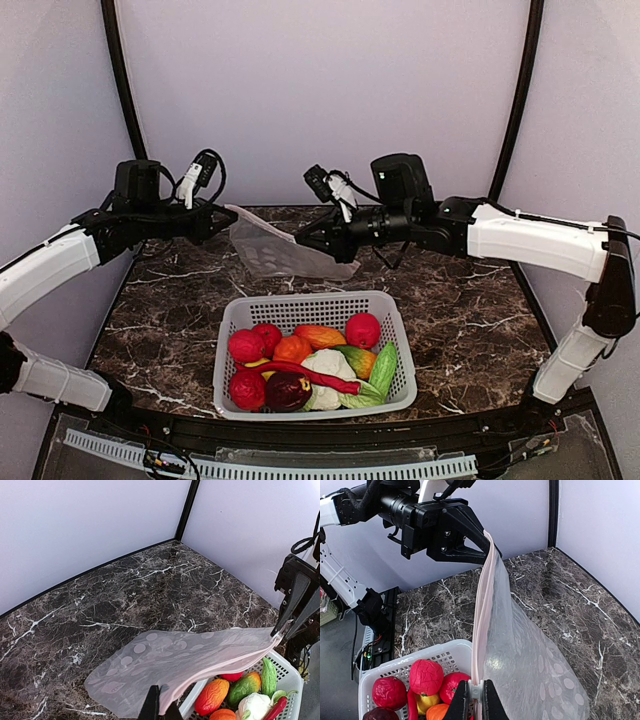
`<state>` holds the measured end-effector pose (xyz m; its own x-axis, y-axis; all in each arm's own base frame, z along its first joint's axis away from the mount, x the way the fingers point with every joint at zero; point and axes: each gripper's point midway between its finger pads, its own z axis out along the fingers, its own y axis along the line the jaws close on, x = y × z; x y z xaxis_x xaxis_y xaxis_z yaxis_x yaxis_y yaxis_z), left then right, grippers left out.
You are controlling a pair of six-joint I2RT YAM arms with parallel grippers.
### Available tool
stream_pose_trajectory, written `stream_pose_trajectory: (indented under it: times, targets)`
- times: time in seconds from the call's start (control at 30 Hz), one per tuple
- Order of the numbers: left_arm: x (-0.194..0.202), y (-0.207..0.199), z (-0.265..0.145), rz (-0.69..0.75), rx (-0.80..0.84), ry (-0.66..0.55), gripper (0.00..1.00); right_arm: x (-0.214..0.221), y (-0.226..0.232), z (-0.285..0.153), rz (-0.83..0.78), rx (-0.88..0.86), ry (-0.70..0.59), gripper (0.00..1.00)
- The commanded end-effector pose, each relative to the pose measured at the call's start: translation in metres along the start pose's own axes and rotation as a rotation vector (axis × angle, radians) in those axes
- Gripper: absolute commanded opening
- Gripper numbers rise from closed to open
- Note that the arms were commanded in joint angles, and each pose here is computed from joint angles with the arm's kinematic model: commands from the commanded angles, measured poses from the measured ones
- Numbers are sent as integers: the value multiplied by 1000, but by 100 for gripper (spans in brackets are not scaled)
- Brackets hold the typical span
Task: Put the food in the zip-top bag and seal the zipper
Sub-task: Unzip the zipper from the zipper food storage bag.
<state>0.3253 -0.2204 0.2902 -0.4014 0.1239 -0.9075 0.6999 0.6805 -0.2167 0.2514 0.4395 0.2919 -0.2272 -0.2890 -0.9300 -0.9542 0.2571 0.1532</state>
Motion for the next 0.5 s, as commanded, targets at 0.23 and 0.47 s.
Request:
stream_pose_trajectory:
  times: [0.23,0.47]
  targets:
    - [-21,30,-21,-20,-131,-81,1,8,-5,-14,25,20,24,0]
    - [-22,35,-23,-34,-143,-86,1,8,-10,-19,29,37,21,0]
